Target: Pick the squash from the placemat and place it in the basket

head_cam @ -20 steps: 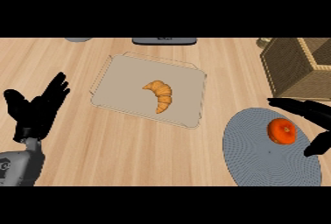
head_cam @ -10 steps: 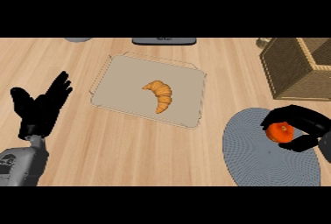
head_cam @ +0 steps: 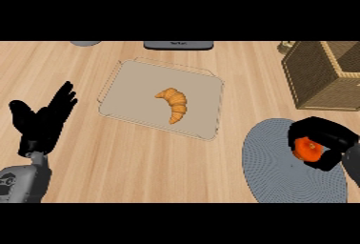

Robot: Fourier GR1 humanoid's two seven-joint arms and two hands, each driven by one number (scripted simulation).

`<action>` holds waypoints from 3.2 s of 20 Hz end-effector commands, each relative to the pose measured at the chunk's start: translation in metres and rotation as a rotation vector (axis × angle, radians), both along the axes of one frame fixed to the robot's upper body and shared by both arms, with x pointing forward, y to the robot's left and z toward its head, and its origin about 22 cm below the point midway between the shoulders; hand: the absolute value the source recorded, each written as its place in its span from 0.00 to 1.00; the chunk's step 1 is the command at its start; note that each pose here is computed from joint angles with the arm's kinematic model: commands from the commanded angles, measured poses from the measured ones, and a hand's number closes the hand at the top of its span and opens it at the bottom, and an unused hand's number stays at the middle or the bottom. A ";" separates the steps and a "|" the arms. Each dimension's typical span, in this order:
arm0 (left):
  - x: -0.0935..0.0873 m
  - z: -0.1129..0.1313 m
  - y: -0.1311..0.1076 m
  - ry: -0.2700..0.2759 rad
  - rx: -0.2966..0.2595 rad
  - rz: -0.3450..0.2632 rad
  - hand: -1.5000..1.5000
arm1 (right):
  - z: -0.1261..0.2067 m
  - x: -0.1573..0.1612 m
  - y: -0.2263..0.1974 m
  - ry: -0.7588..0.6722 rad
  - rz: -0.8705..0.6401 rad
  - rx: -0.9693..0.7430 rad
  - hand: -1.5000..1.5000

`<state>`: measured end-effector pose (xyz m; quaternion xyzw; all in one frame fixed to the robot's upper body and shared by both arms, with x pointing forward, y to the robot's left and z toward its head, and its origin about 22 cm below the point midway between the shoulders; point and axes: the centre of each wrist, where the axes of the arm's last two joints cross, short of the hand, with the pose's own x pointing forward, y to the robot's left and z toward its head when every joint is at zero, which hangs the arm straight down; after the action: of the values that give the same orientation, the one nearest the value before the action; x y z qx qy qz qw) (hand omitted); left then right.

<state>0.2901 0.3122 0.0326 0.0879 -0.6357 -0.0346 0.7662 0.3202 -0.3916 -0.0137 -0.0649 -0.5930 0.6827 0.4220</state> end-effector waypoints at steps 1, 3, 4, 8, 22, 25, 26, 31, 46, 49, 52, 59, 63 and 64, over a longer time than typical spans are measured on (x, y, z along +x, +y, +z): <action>0.004 0.026 0.012 -0.012 0.008 0.010 0.50 | -0.002 -0.013 0.022 0.034 -0.006 0.030 1.00; -0.003 -0.001 0.019 0.005 0.008 0.052 0.50 | -0.029 -0.037 0.046 0.047 -0.096 0.027 1.00; -0.006 0.008 0.023 0.008 0.014 0.058 0.50 | -0.043 -0.055 0.044 0.057 -0.140 0.005 1.00; -0.016 -0.007 0.021 0.031 0.003 0.070 0.50 | -0.067 -0.081 0.094 0.091 -0.237 0.068 1.00; -0.023 -0.002 0.029 0.022 0.001 0.107 0.50 | 0.019 -0.129 0.136 -0.082 -0.360 0.688 1.00; -0.020 0.001 0.030 0.012 0.007 0.115 0.50 | 0.066 -0.147 0.129 -0.136 -0.408 0.673 1.00; -0.021 0.003 0.026 0.022 0.001 0.085 0.50 | 0.084 -0.150 0.127 -0.162 -0.439 0.673 1.00; -0.012 -0.004 0.023 -0.009 0.002 0.036 0.50 | 0.163 -0.175 0.128 -0.268 -0.545 0.651 1.00; 0.014 0.015 0.000 -0.011 0.005 0.010 0.50 | 0.280 -0.089 0.131 -0.465 -0.870 0.606 1.00; -0.001 0.002 0.003 -0.009 -0.007 -0.026 0.50 | 0.280 -0.067 0.112 -0.496 -0.934 0.585 1.00; 0.009 0.019 -0.012 -0.016 -0.012 -0.008 0.50 | 0.270 -0.039 0.096 -0.491 -0.970 0.580 1.00; 0.004 -0.002 0.001 -0.013 0.007 0.012 0.50 | 0.244 -0.008 0.041 -0.494 -0.961 0.575 1.00; -0.010 -0.003 0.007 -0.010 0.011 -0.007 0.50 | 0.228 0.011 0.027 -0.481 -0.973 0.553 1.00; 0.012 0.008 -0.002 -0.022 -0.002 0.001 0.50 | 0.217 0.017 0.033 -0.483 -0.997 0.586 1.00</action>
<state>0.2905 0.3152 0.0390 0.0881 -0.6410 -0.0361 0.7616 0.3209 -0.3506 0.2239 -0.3713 -0.7303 0.1928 0.5401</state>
